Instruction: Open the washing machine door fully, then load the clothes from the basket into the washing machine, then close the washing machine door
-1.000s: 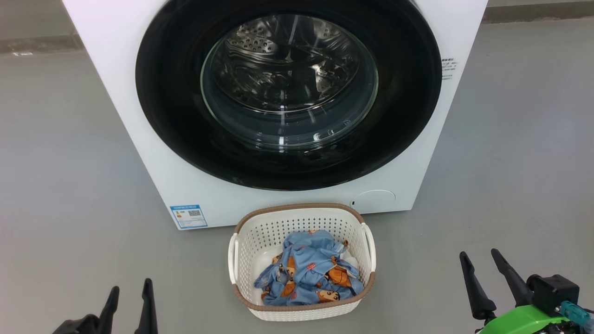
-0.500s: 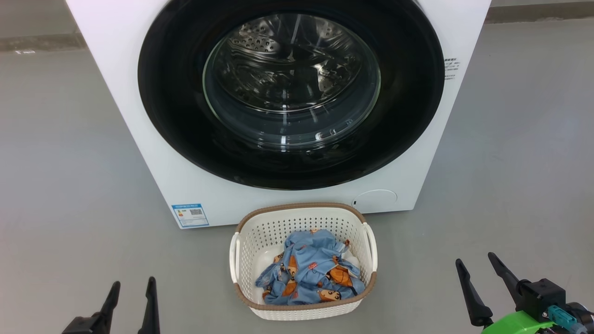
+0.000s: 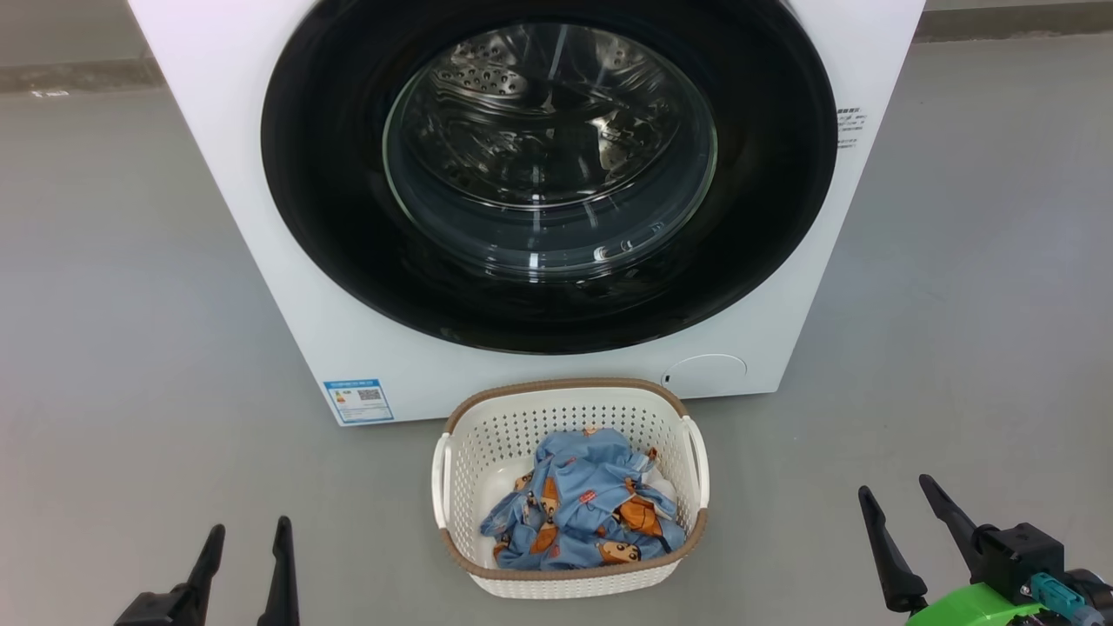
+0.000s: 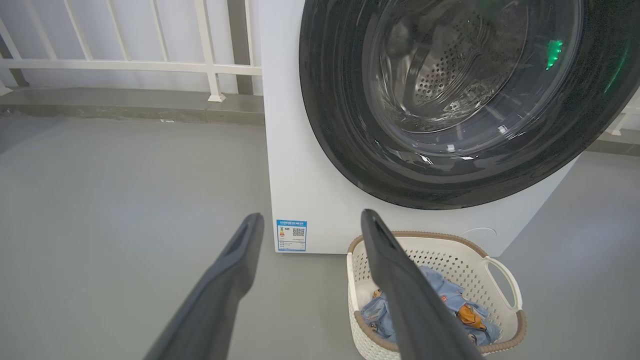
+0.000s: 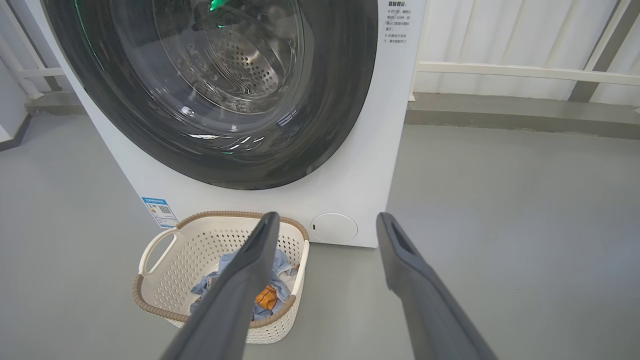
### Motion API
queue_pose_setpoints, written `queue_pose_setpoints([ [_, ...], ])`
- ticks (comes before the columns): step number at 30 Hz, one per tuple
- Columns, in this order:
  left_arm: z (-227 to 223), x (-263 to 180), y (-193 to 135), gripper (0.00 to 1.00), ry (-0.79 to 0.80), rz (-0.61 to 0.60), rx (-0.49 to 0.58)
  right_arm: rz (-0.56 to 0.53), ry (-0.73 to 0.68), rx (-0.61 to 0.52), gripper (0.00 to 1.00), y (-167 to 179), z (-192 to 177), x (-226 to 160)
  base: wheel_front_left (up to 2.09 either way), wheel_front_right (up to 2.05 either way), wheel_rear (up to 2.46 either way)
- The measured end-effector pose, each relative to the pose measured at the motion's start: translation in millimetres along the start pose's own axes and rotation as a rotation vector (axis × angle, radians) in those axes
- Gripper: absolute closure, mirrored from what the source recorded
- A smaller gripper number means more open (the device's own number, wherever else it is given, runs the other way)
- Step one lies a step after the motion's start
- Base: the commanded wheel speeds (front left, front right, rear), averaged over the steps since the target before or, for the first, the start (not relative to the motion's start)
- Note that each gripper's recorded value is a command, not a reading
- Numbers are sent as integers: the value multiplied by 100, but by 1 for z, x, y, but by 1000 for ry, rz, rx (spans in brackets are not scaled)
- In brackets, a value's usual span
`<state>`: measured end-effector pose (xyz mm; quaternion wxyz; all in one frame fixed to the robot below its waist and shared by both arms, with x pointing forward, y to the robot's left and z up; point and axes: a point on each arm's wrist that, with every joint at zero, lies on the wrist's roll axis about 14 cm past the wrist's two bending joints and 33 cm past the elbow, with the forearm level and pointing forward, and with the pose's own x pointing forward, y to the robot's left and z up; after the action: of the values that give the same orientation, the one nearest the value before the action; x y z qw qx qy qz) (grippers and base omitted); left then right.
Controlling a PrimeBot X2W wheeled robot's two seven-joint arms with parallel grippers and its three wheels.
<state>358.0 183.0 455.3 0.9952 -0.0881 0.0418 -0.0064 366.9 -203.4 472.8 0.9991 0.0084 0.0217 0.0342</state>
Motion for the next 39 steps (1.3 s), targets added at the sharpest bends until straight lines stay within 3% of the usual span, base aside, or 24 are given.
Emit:
queue_pose_setpoints([
  [13,-2,0,0,0,5,-2,1,2,2,1,0,1,-1,1,25,25,-50],
  [39,6,9,-4,0,-20,-10,-27,-6,21,4,0,-2,-7,1,100,100,-200],
])
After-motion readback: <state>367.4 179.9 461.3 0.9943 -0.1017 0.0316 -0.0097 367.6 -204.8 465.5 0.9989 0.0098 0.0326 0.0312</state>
